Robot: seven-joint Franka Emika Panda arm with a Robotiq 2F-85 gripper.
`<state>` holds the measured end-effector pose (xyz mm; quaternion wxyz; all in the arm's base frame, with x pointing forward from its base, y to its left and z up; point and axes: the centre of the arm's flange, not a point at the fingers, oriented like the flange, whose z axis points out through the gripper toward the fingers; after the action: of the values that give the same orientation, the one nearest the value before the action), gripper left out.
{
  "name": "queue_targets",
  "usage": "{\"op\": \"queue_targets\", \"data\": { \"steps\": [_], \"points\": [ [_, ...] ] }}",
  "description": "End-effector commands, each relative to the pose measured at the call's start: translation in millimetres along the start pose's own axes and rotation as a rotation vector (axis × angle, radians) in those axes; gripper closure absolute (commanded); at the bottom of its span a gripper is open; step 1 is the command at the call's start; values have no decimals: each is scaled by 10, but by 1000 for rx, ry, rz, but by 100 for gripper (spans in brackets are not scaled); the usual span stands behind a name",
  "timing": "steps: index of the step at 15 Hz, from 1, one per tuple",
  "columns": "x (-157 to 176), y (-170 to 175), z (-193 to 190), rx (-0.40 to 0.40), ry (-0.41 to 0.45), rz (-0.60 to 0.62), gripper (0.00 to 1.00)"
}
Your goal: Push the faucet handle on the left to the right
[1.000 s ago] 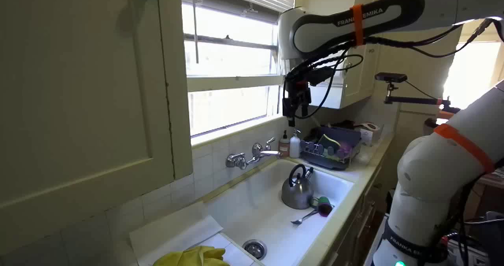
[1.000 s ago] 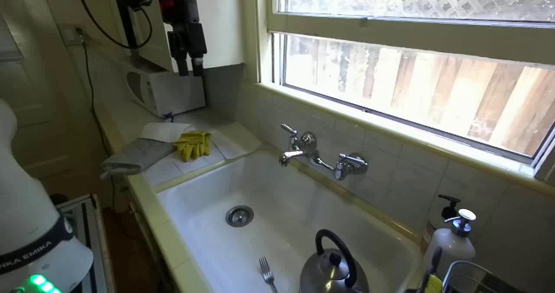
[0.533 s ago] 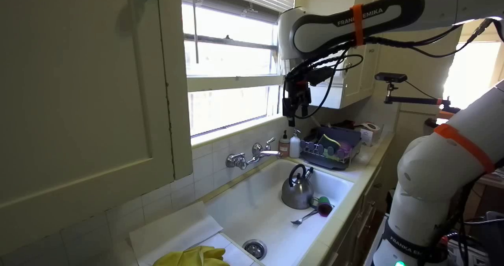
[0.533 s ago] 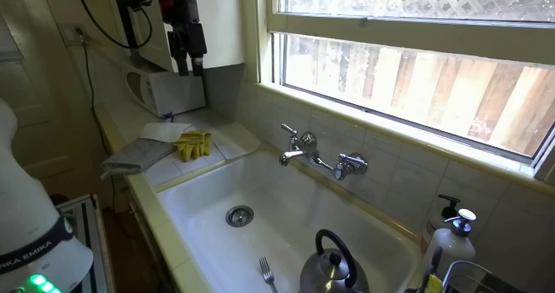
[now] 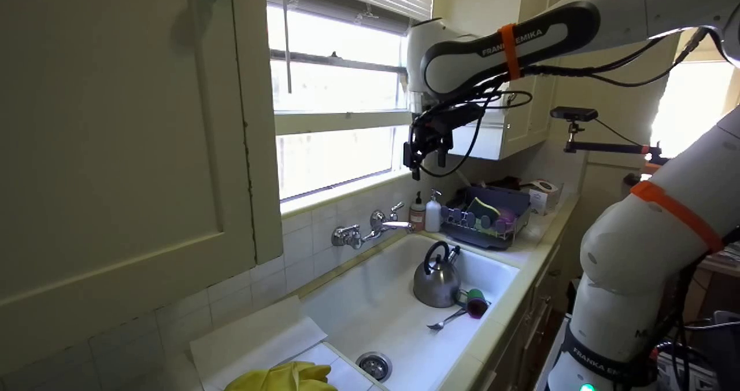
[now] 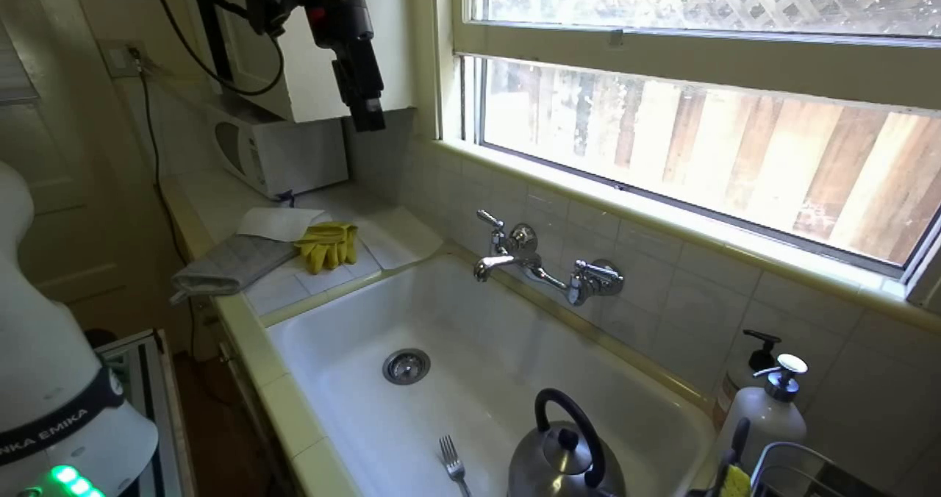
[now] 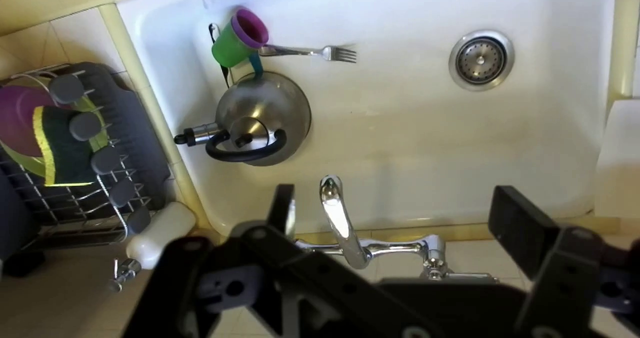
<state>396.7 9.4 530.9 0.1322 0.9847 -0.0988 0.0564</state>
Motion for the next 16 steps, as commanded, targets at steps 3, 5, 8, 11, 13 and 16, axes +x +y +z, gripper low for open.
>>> {"op": "queue_targets", "data": {
  "steps": [3, 5, 8, 11, 13, 16],
  "points": [
    [466, -98, 406, 64, -11, 89, 0],
    [563, -155, 520, 96, -9, 86, 0],
    [716, -234, 673, 168, 0, 117, 0],
    [820, -337, 824, 223, 2, 128, 0],
    [886, -418, 930, 238, 0, 132, 0],
    [964, -534, 1081, 228, -1, 132, 0]
  ]
}}
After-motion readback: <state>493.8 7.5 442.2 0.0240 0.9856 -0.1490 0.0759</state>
